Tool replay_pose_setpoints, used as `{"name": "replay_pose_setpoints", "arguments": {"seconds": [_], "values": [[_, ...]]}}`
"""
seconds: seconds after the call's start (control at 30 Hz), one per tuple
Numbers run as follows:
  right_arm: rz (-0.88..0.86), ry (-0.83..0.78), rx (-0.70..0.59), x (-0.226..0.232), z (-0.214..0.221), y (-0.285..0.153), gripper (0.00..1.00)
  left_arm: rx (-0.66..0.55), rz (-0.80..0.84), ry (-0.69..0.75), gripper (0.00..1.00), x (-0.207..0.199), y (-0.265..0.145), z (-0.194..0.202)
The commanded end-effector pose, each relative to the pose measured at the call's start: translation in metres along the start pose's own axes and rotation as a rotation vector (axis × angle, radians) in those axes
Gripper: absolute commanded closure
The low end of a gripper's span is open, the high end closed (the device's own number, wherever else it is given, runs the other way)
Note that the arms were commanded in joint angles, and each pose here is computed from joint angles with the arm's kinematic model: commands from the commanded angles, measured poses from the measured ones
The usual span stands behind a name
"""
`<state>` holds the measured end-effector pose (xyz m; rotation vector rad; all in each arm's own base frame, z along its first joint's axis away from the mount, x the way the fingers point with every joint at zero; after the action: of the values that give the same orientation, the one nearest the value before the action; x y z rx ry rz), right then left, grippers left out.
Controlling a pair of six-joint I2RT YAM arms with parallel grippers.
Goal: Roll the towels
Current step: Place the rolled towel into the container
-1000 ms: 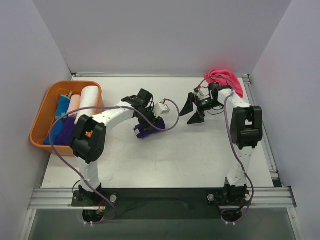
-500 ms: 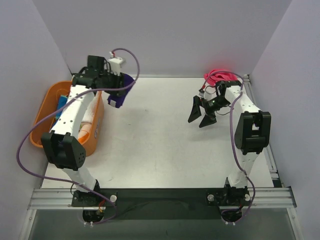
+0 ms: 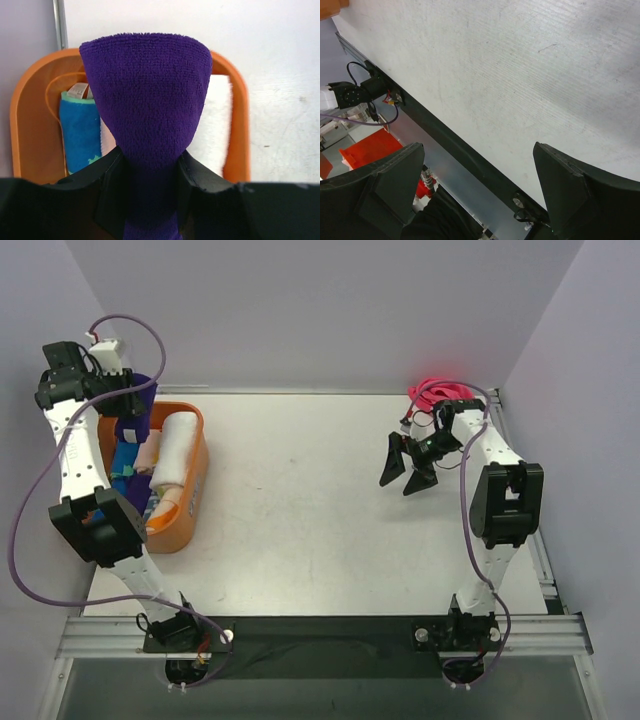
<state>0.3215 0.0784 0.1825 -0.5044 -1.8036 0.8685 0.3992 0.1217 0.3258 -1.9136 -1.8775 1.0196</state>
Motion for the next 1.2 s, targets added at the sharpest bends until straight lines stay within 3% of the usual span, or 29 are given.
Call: {"name": "replay_pose_setpoints", "arguments": {"seconds": [0.0, 0.33, 0.77, 0.93, 1.0, 1.17], "values": [[-0.009, 0.004, 0.022, 0.011, 0.005, -0.008, 0.05, 0.012, 0.007, 0.022, 1.00, 0.017, 0.007, -0.004], [-0.037, 0.008, 0.009, 0.014, 0.003, -0.009, 0.05, 0.145, -0.069, -0.071, 1.00, 0.056, 0.067, 0.022], [-0.051, 0.026, 0.024, 0.010, 0.005, -0.006, 0.06, 0.227, -0.135, -0.088, 0.99, 0.060, 0.111, 0.049], [-0.052, 0.023, 0.017, 0.012, 0.005, -0.008, 0.06, 0.262, -0.144, -0.097, 0.90, 0.061, 0.120, 0.062], [-0.054, 0.024, 0.021, 0.012, 0.005, -0.007, 0.06, 0.287, -0.126, -0.094, 0.78, 0.059, 0.122, 0.070], [-0.058, 0.025, 0.015, 0.011, 0.005, -0.008, 0.06, 0.310, -0.105, -0.092, 0.62, 0.053, 0.120, 0.079]]}}
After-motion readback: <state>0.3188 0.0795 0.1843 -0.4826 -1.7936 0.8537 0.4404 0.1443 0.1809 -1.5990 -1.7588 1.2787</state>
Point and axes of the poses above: each gripper's point midway between its finger pads, its own y axis out along the fingers, its own x axis along the line the jaws close on, z = x × y, the point moved 8 cm from there along -y, back along the fingers, and after that the axes turned 15 degrees about -y, right-handed, at the moved point
